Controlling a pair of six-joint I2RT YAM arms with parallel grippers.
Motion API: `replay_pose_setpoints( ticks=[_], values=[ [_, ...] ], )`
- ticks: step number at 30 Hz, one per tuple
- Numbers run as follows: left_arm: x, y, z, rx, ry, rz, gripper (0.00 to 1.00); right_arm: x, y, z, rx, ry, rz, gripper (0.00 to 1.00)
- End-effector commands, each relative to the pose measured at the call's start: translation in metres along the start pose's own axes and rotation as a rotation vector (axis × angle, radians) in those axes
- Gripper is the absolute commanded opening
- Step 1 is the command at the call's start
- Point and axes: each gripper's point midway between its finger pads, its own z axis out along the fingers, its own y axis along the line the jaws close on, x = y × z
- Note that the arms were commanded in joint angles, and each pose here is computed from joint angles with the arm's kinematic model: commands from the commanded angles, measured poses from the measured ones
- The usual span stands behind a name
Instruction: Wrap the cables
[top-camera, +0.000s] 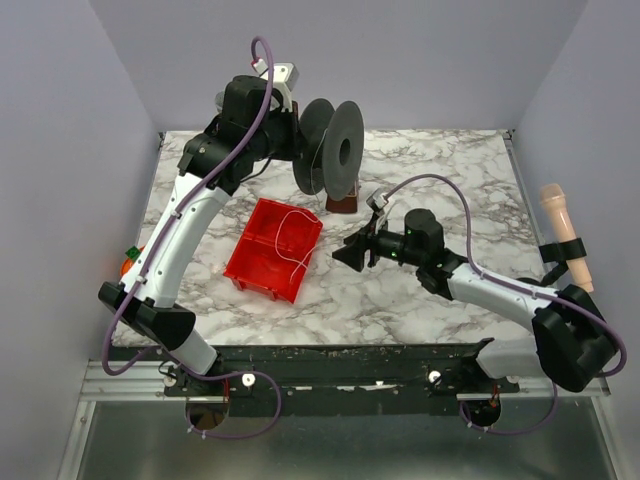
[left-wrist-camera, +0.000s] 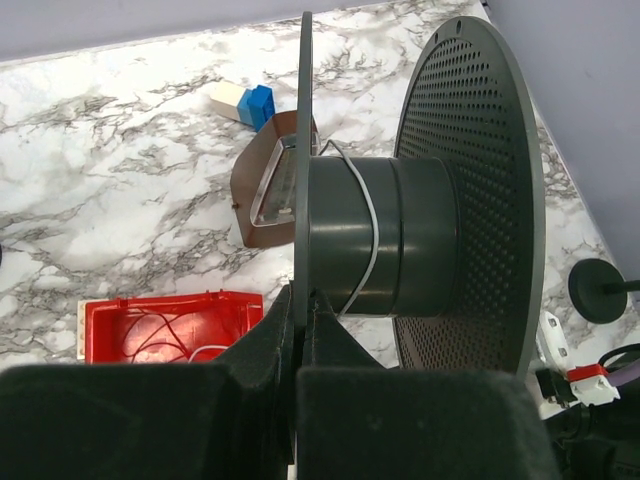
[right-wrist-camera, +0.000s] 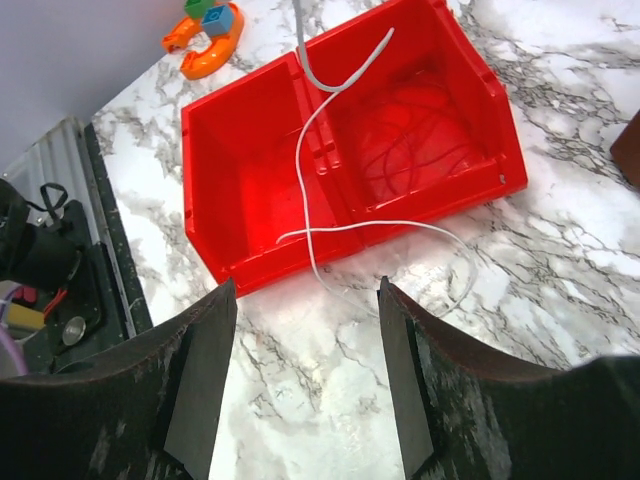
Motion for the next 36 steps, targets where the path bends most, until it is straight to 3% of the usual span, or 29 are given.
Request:
replay_pose_setpoints(
  ticks=[1, 11, 18, 26, 31, 36],
  values=[
    [-0.025, -0.014, -0.026, 0.064, -0.087, -0.008, 0.0, -0.007, -0.001, -0.002, 0.008, -0.051, -0.049, 0.67],
    [-0.007, -0.02, -0.028, 0.126, -0.031, 0.079, 0.0, -0.04, 0.018, -0.047, -0.035, -0.16, -0.093, 0.76],
    [-0.003, -0.014, -0.033, 0.1, -0.038, 0.072, 0.0, -0.086, 0.01, -0.086, 0.148, -0.217, -0.17, 0.8],
    [-0.044, -0.033, -0.057, 0.145, -0.132, 0.003, 0.0, -0.076, 0.012, -0.059, 0.076, -0.217, -0.102, 0.8],
    [-0.061, -0.037, -0.081, 0.146, -0.187, 0.02, 0.0, -0.038, -0.018, -0.028, 0.126, -0.08, -0.116, 0.8],
    [-0.062, -0.034, -0.09, 0.127, -0.197, 0.036, 0.0, 0.019, -0.047, 0.008, 0.199, 0.159, 0.042, 0.76]
  ],
)
